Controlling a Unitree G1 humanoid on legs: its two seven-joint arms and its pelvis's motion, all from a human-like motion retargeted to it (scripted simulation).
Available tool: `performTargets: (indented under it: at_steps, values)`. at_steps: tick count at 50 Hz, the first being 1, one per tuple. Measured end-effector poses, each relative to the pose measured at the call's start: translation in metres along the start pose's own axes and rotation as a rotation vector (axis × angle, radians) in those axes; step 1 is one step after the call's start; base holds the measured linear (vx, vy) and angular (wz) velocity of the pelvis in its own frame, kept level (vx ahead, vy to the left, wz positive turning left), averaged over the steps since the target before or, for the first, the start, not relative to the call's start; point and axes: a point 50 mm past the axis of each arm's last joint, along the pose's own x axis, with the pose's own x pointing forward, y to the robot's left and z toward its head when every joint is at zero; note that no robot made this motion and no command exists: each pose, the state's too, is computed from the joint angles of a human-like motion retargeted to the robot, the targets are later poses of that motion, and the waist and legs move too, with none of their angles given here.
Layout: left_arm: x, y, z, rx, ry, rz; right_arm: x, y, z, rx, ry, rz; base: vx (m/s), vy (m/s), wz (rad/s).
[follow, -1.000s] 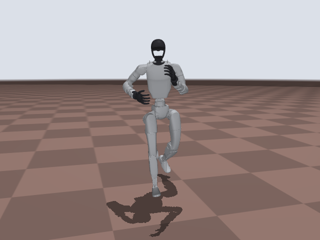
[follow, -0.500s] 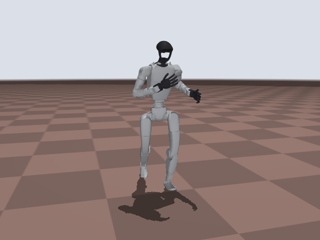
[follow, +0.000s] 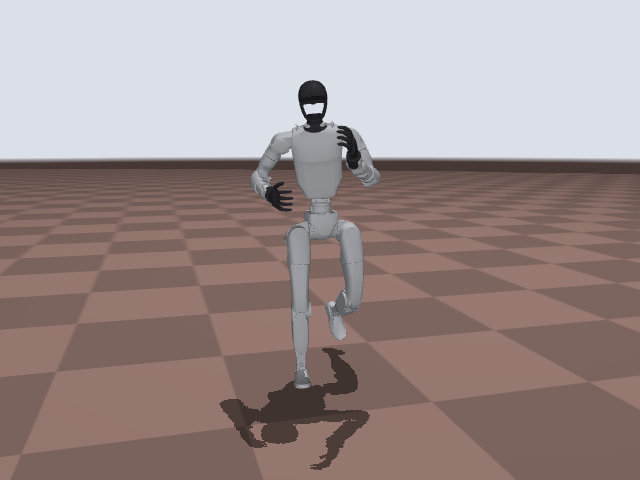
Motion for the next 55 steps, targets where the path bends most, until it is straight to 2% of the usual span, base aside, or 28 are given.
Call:
performTargets:
  at_steps: [4, 7, 10, 13, 16, 19, 23, 27, 30, 33, 36, 41, 45, 48, 51, 55]
  values:
    - [-0.101, 0.031, -0.039, -0.115, 0.413, 0.416, 0.061, 0.052, 0.050, -0.150, -0.293, 0.161, 0.90, -0.23, -1.01]
    - [-0.158, 0.058, -0.027, -0.015, 0.585, 0.538, 0.075, 0.085, 0.096, -0.095, -0.521, 0.246, 0.92, -0.16, -1.13]
    - [-0.188, 0.083, -0.003, 0.127, 0.692, 0.476, 0.073, 0.112, 0.130, 0.022, -0.676, 0.346, 0.94, -0.04, -0.94]
    - [-0.202, 0.107, 0.012, 0.176, 0.819, 0.377, 0.070, 0.131, 0.154, 0.036, -0.782, 0.460, 0.98, 0.07, -0.53]
    - [-0.211, 0.122, 0.021, 0.225, 0.928, 0.283, 0.068, 0.139, 0.163, 0.012, -0.811, 0.559, 1.02, 0.14, 0.31]
    - [-0.213, 0.119, 0.018, 0.221, 0.960, 0.212, 0.065, 0.141, 0.154, 0.073, -0.757, 0.623, 1.03, 0.15, 1.29]
    - [-0.184, 0.084, -0.022, 0.147, 0.807, 0.133, 0.062, 0.125, 0.106, 0.176, -0.572, 0.486, 0.98, 0.06, 1.37]
    - [-0.094, 0.030, -0.051, 0.028, 0.462, 0.150, 0.030, 0.081, 0.033, 0.043, -0.276, 0.151, 0.90, -0.06, 1.10]
    - [-0.028, -0.005, -0.031, -0.105, 0.187, 0.114, -0.014, 0.050, 0.004, 0.146, -0.079, 0.043, 0.86, -0.12, 1.43]
    - [0.011, -0.029, 0.002, -0.175, -0.050, 0.056, -0.048, 0.027, -0.004, 0.180, 0.064, 0.040, 0.84, -0.24, 1.40]
    - [0.034, -0.045, 0.030, -0.212, -0.209, -0.034, -0.063, 0.000, -0.004, 0.032, 0.174, 0.098, 0.82, -0.39, 1.12]
    - [0.043, -0.060, 0.043, -0.298, -0.228, -0.245, -0.073, -0.035, -0.015, -0.143, 0.347, 0.116, 0.84, -0.56, 0.43]
    - [0.007, -0.042, 0.004, -0.170, -0.007, -0.302, -0.053, -0.024, -0.040, -0.177, 0.368, 0.133, 0.74, -0.48, -0.58]
    - [-0.060, -0.006, -0.044, -0.112, 0.360, -0.127, -0.008, 0.003, -0.042, -0.270, 0.251, 0.198, 0.68, -0.34, -0.80]
    - [-0.137, 0.029, -0.060, -0.149, 0.693, 0.045, 0.039, 0.041, -0.010, -0.276, 0.018, 0.243, 0.67, -0.24, -0.63]
    - [-0.200, 0.074, -0.022, -0.055, 0.929, 0.079, 0.064, 0.078, 0.048, -0.094, -0.284, 0.271, 0.71, -0.09, -0.29]
